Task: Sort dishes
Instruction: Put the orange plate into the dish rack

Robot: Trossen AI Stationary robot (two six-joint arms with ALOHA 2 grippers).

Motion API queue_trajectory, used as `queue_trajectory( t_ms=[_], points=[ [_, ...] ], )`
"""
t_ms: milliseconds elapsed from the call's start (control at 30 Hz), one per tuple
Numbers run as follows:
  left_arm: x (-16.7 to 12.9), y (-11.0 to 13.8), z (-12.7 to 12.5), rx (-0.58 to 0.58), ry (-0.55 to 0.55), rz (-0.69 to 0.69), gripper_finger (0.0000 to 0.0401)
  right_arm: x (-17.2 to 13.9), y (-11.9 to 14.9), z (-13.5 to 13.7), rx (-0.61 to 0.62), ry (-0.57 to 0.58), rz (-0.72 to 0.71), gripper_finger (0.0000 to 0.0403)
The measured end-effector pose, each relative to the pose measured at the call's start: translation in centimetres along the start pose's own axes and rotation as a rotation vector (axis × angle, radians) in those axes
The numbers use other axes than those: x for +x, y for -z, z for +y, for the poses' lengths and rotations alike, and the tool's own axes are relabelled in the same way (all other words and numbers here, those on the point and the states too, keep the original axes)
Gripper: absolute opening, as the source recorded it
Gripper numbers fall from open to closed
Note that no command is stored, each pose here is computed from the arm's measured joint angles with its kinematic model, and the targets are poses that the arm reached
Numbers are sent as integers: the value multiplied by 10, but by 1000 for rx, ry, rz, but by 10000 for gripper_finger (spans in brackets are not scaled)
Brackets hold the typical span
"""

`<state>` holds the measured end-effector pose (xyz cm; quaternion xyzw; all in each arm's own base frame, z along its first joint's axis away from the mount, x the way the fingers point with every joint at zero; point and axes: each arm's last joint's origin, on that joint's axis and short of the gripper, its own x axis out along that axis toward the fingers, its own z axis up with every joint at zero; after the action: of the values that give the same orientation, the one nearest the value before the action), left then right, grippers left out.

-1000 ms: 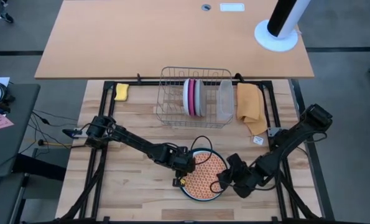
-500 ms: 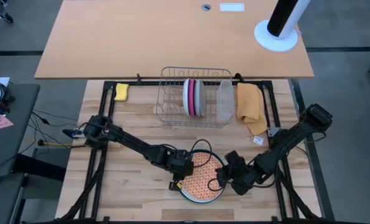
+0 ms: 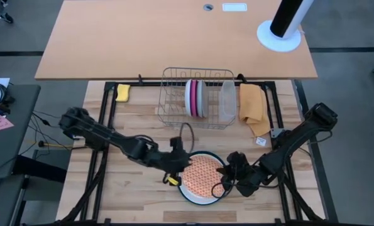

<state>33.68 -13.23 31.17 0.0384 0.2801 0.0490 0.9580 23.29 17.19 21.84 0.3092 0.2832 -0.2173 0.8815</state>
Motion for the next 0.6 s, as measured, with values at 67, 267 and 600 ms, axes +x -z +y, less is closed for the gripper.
queue_trajectory(
  t_ms=[67,267,600],
  points=[
    [-11,-4,0,-32,-33,-39,62,-4,-5,4,-53,7,-10,2],
    [-36,-9,-6,-72,-108,-107,62,-18,-21,16,-166,42,-48,1],
    [-58,-12,-9,-79,-193,-171,62,-46,-52,37,-352,62,-58,0]
  ],
)
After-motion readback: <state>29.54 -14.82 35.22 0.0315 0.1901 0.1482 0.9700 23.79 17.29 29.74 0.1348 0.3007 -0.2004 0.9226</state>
